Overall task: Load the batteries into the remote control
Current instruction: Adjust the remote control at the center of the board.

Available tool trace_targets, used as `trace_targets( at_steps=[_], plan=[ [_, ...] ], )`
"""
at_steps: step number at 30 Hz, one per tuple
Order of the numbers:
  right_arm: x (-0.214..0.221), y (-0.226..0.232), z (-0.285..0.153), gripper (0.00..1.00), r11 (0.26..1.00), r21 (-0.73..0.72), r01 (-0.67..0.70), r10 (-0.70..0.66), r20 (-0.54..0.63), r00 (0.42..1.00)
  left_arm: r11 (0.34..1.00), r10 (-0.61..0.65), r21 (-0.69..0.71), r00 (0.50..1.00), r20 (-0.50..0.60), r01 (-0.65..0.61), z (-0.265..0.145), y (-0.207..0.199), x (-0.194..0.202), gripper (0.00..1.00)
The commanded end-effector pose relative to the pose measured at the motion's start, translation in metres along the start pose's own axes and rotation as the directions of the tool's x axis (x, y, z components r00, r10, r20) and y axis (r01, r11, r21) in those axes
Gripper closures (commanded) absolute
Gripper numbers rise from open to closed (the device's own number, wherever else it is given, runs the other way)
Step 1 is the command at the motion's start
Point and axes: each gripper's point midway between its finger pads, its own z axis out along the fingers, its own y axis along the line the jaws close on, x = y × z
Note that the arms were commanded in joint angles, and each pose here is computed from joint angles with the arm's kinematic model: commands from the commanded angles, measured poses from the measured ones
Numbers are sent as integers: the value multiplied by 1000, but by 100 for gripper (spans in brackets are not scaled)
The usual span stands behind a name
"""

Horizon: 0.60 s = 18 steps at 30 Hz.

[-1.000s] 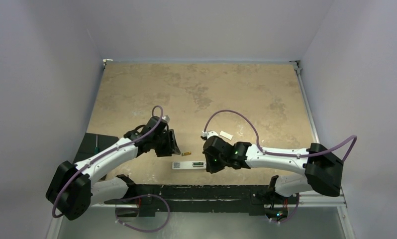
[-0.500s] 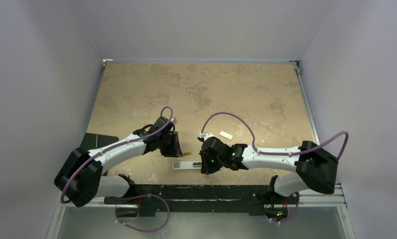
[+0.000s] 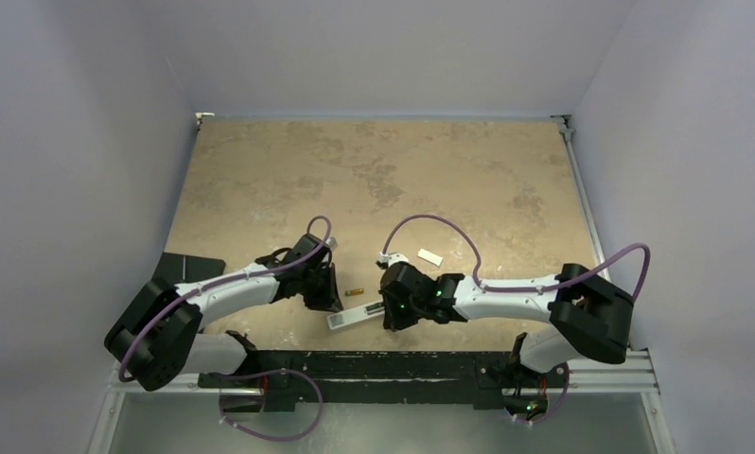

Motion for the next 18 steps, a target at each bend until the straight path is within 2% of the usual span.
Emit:
trace_targets(
  at_steps=[1,18],
  plan=[
    [-14,-3,2,100,999,49,-19,17,52,998,999,37,38,999,-6,-37,0,-5,6,99],
    [-35,0,5,100,993,114,17,-25,71,997,992,42,120,998,-38,-37,0,-29,38,100]
  ],
)
